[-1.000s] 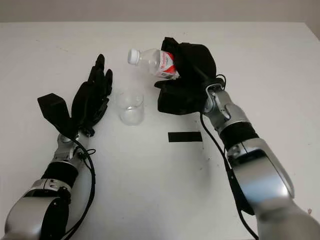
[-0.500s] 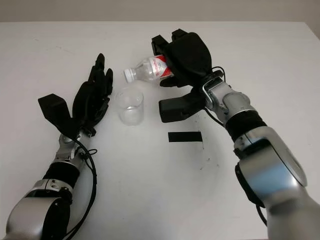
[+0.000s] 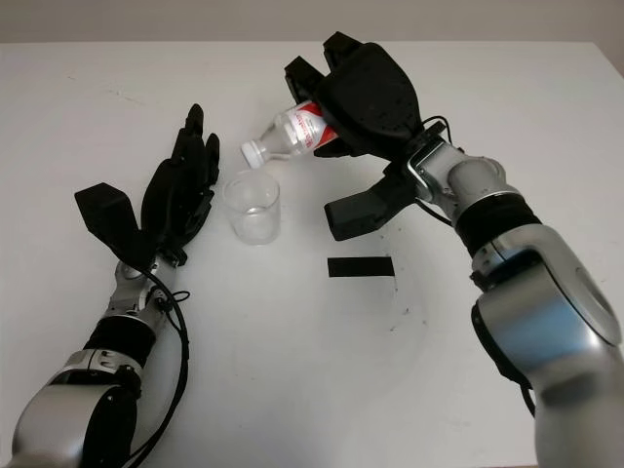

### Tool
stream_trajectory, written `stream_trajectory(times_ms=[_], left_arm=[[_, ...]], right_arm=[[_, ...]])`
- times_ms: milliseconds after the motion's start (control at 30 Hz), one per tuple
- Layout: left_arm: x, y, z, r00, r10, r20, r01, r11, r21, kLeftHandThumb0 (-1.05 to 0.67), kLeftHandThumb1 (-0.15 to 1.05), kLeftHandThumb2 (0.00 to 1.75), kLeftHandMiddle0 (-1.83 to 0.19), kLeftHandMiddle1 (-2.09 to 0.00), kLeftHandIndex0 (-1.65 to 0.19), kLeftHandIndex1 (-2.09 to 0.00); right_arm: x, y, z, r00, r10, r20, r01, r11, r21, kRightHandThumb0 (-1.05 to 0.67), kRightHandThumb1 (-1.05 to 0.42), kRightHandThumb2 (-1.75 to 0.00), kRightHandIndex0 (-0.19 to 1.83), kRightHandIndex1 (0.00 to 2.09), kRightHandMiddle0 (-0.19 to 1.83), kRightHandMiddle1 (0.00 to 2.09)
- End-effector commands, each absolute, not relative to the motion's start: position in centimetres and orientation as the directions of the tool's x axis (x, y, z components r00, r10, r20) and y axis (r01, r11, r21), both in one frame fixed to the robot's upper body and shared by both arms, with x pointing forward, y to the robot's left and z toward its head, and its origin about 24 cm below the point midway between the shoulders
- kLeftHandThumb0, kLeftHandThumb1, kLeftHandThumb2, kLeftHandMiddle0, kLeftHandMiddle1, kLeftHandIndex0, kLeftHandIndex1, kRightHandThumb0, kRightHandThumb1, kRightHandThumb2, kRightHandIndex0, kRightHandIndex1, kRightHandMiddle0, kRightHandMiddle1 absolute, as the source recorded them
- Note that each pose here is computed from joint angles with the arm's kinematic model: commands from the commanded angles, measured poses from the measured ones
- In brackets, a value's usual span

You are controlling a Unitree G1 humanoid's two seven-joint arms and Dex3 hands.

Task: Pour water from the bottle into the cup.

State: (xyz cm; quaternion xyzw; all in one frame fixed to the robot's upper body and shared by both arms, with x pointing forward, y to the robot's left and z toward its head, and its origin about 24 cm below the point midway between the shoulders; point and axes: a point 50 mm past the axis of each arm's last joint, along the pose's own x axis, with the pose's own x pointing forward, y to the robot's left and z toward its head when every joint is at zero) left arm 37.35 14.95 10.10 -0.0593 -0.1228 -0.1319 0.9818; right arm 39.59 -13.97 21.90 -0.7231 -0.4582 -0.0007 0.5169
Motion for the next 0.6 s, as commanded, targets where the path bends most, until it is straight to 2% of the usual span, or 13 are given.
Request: stream_trajectory(times_ms=[0,133,333,433,500,567], left_arm=[[37.04,14.78,9.14,0.941,-0.247,0.231,0.274,0.957,-0.092,-0.89,1.05,0.65,0.19,0.00,0.19,0.00],[37.07,14.68,9.13,0.942,-0.243,0.232,0.273,0.956,-0.108,-0.89,1.05,0.63,0.19,0.00,0.19,0.00],[37.05,14.65,9.10,0.940,-0.249,0.232,0.276,0.956,-0.095,-0.91,1.05,0.64,0.19,0.00,0.19,0.00],[37.02,14.68,9.03,0.941,-0.246,0.233,0.274,0.957,-0.098,-0.89,1.05,0.63,0.19,0.00,0.19,0.00],[37.03,14.67,9.01,0.942,-0.245,0.229,0.272,0.957,-0.096,-0.89,1.05,0.63,0.19,0.00,0.19,0.00],[37.04,14.66,9.01,0.943,-0.244,0.228,0.271,0.958,-0.094,-0.90,1.05,0.63,0.19,0.00,0.19,0.00]], right_arm=[[39.57,-13.88,23.56,0.540,0.673,0.506,0.704,-0.032,-0.709,-0.52,-1.05,-0.37,1.32,2.09,0.89,2.09],[39.52,-13.77,23.64,0.526,0.689,0.498,0.717,-0.045,-0.695,-0.52,-1.05,-0.38,1.31,2.09,0.88,2.09],[39.40,-13.57,23.67,0.478,0.746,0.464,0.771,-0.104,-0.628,-0.52,-1.05,-0.36,1.29,2.09,0.76,2.09],[39.33,-13.41,23.70,0.445,0.775,0.450,0.805,-0.125,-0.581,-0.52,-1.05,-0.35,1.30,2.09,0.65,2.09],[39.28,-13.34,23.72,0.426,0.790,0.441,0.819,-0.130,-0.559,-0.53,-1.05,-0.30,1.27,2.09,0.39,2.02],[39.22,-13.26,23.75,0.407,0.810,0.422,0.835,-0.142,-0.532,-0.55,-1.05,-0.28,1.24,2.09,0.30,1.97]])
